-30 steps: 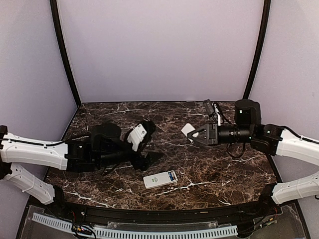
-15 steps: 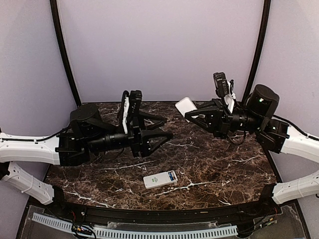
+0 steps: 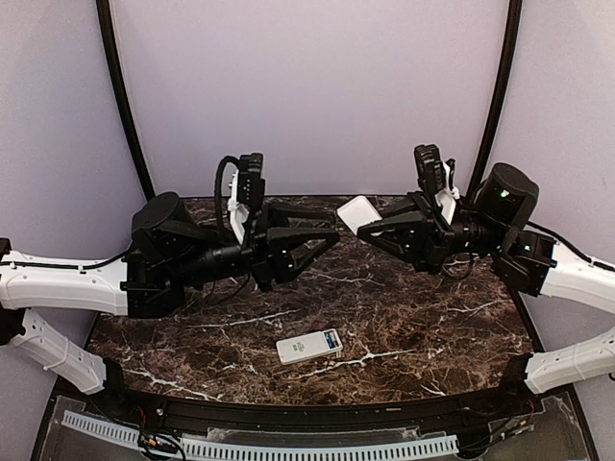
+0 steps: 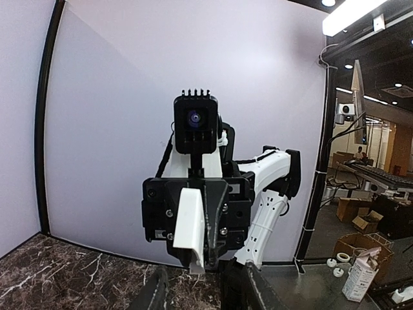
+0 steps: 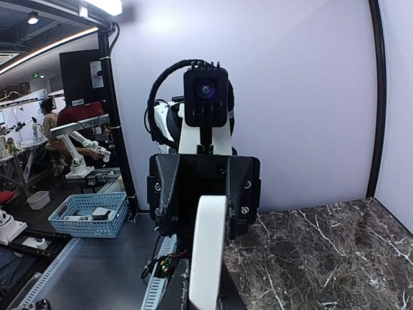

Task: Load the batteries into the remote control
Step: Pass from the right arm to the left

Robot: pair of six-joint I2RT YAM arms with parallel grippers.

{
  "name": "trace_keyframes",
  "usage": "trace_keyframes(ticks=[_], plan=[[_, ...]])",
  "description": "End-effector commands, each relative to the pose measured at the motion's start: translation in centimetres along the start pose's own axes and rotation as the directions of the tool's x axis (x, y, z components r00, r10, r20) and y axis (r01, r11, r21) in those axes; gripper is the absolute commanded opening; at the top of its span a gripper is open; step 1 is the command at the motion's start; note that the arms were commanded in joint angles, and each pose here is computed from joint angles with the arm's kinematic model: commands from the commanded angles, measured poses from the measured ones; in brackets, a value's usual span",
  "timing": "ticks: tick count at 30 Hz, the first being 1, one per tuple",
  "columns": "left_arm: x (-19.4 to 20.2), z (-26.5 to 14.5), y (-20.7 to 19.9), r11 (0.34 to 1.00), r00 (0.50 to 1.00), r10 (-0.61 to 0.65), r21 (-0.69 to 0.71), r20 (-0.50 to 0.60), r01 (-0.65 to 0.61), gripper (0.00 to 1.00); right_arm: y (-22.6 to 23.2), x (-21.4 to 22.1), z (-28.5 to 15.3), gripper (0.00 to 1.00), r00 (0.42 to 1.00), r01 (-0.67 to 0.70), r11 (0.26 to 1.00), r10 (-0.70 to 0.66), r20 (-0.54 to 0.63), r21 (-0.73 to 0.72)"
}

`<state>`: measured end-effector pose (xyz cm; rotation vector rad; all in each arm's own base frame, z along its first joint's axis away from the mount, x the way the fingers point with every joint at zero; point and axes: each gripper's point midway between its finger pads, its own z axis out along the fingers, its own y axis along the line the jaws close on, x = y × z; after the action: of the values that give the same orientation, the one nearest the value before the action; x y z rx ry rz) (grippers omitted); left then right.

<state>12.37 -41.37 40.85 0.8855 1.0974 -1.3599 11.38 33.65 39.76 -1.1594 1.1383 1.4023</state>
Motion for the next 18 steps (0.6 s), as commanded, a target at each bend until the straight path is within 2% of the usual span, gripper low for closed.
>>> trace_keyframes(ticks=[1,4,7,10,15,16,18], plan=[[-1.3,0.6,-0.4,1.0,1.0,0.0,0.029,0.028,-0.001,0.33,0.9,-0.9,0.0,0.0,0.999,0.036,0.999,-0.035,0.028,-0.026],[-1.0,1.0,-0.4,0.999,1.0,-0.013,0.038,0.019,0.012,0.31,1.0,-1.0,0.1,0.0,0.999,0.037,0.999,-0.036,0.029,-0.031],[-1.0,1.4,-0.7,0.998,1.0,-0.022,0.063,0.021,0.02,0.26,1.0,-0.8,0.3,0.0,0.999,0.034,0.999,-0.033,0.023,-0.032],[-0.7,1.9,-0.5,0.998,1.0,-0.026,0.064,0.011,0.025,0.14,0.9,-0.7,0.4,0.0,0.999,0.032,0.999,-0.032,0.019,-0.029],[-0.6,1.9,-0.7,0.996,0.999,-0.03,0.08,0.02,0.028,0.1,0.9,-0.6,0.3,0.0,0.999,0.035,0.999,-0.035,0.016,-0.021],[-0.5,1.9,-0.7,0.996,0.999,-0.032,0.079,0.018,0.03,0.06,0.8,-0.5,0.3,0.0,0.999,0.032,0.999,-0.031,0.012,-0.019],[-0.5,2.1,-0.7,0.996,0.999,-0.036,0.083,0.018,0.034,0.04,0.9,-0.4,0.4,0.0,1.0,0.03,0.999,-0.03,0.009,-0.019]])
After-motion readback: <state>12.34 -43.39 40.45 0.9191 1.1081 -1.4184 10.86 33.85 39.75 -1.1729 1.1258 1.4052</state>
